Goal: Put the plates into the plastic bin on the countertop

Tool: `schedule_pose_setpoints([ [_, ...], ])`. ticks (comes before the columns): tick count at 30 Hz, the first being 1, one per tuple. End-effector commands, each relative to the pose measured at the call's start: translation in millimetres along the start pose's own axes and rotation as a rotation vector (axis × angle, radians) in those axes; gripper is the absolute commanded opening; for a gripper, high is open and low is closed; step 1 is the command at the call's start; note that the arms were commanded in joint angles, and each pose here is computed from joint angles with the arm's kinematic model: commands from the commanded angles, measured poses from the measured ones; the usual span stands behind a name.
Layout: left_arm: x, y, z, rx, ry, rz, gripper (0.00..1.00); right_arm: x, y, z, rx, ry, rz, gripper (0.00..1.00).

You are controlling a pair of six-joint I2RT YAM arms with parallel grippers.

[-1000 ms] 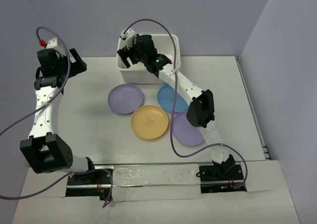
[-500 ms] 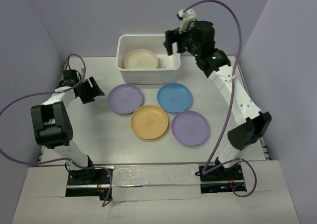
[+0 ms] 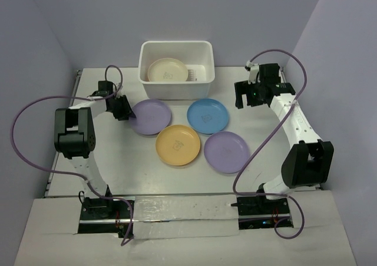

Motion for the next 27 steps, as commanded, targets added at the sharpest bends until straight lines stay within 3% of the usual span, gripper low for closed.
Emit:
schedule_pose_setpoints([
  [1,5.0,14.1,-3.8,-0.102,0.007,-0.010,0.24,36.8,-1.4,-2.6,-0.047,0.112,-0.011,0.97],
  [3,9.6,18.1,-16.6,-0.131,-0.006,-0.001,0.00,55.6,-8.8,6.6,-0.019,0.172,-0.035,0.97],
  [7,9.4,29.9,-44.5,-0.135,-0.026,-0.012,0.00,74.9,-15.4,18.5,-0.006,0.241,-0.054,0.97],
  [13,-27.6,40.8,-135.2,-0.012,-0.239,-0.037,0.00,89.3,-19.9,32.6,-0.032,0.305,-0.040,0.96],
  [17,-75.0,2.5,-218.4,0.053,-0.488,0.102,0.00,97.2,-20.6,41.5,-0.045,0.348,-0.038,0.96],
  [21,-118.6,-37.2,-267.4,0.052,-0.680,0.181,0.00,104.4,-24.1,47.4,-0.035,0.383,-0.045,0.96],
  [27,-183.7,-113.0,-258.3,-0.083,-0.828,0.345,0.00,114.2,-28.1,49.9,-0.022,0.418,-0.069,0.96],
])
Point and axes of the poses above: each gripper's point midway between its finger pads, its own z axis out along the fingers, its own y axis along the line the jaws close on, x = y × z, the point moved 5 cm from there along -z, back along the fingers, and after that the axes turned 6 degrees about z, right-handed, at the moved point
